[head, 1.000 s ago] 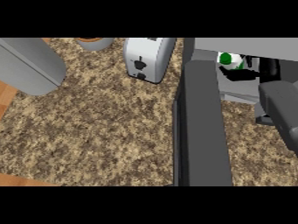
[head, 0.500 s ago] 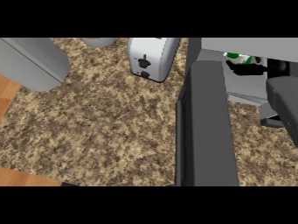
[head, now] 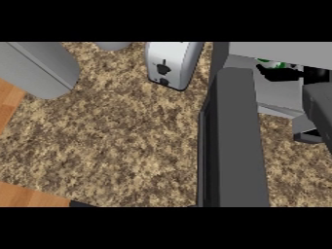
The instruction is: Pick up the milk, place it into the microwave and close the microwave
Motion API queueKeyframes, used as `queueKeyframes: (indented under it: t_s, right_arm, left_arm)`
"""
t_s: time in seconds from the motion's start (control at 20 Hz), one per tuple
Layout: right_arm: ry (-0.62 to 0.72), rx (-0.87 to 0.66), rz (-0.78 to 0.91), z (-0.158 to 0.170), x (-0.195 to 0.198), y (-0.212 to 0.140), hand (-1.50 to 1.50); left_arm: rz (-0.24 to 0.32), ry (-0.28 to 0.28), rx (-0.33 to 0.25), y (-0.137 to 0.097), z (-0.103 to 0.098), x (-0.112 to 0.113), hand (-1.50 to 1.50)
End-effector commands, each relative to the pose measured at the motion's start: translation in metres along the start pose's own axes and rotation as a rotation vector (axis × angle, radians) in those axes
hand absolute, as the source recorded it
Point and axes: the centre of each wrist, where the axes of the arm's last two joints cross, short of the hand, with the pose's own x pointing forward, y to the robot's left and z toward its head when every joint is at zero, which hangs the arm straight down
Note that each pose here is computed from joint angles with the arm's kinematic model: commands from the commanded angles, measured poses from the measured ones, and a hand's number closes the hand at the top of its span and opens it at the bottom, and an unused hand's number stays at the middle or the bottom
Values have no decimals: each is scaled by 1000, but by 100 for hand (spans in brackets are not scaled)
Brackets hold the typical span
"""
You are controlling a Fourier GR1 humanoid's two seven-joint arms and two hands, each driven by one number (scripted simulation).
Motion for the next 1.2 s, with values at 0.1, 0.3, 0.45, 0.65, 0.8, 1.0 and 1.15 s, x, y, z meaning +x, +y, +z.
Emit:
queueKeyframes:
  t_s: [0.1, 0.3, 0.45, 0.65, 0.8, 1.0, 1.15]
  right_arm:
    - [0, -14, 2, -4, 3, -5, 150]
    - [5, -46, -49, -10, 14, 8, -150]
    - [-76, 48, -169, -11, 28, 32, -150]
    - [-29, 184, -72, -13, 36, 42, -150]
    - [-20, 196, -31, -13, 44, 53, -150]
    - [1, 160, -58, -14, 63, 77, -150]
    - [-3, 139, -64, -16, 78, 91, -150]
  left_arm:
    - [-14, 11, -24, 0, -5, 1, -150]
    - [-31, 24, -23, 5, -8, 1, -150]
    - [-23, 12, -17, 4, -11, -2, -150]
    - [-29, 12, -22, 4, -16, -5, -150]
    - [-39, 19, -38, 2, -17, -3, -150]
    - [-39, 42, -38, 8, -16, -7, -150]
    - [-19, 60, -34, 6, -14, -14, -150]
